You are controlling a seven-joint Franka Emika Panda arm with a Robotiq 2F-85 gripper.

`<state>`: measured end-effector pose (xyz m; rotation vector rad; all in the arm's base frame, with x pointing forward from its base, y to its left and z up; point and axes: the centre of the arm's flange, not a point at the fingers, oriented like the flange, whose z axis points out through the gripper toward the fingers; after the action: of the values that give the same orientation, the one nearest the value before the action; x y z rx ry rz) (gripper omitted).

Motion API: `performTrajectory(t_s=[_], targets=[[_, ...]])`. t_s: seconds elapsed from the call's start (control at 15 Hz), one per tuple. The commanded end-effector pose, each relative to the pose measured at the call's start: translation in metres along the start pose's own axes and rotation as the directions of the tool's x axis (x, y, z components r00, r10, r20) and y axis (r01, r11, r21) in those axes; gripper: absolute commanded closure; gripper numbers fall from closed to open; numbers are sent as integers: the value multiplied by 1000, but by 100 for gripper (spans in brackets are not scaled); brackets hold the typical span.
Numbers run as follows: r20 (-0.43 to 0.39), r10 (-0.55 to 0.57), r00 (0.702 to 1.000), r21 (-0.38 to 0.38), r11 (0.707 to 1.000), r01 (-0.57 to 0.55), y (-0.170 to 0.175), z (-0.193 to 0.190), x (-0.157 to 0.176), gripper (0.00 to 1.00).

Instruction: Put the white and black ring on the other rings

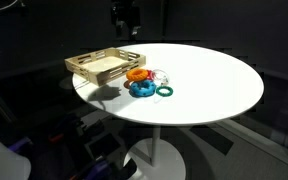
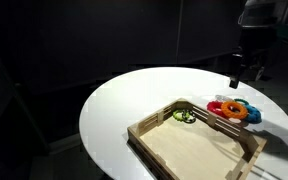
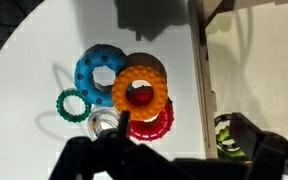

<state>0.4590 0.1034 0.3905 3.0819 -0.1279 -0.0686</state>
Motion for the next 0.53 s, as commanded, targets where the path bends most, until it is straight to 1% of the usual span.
performTrajectory(t_s=[0.0,0.07,0.13,0.2,0.47], targets=[[0,0,1000,0,1000,0,0,0,0,0],[-4,12,1000,-12,1000,-12,4,1,0,0],[-7,9,1000,3,1000,-9,2,0,1,0],[-14,7,1000,0,1000,-7,0,0,3,0],[-45,-14,999,16,1000,14,-17,-3,11,0]])
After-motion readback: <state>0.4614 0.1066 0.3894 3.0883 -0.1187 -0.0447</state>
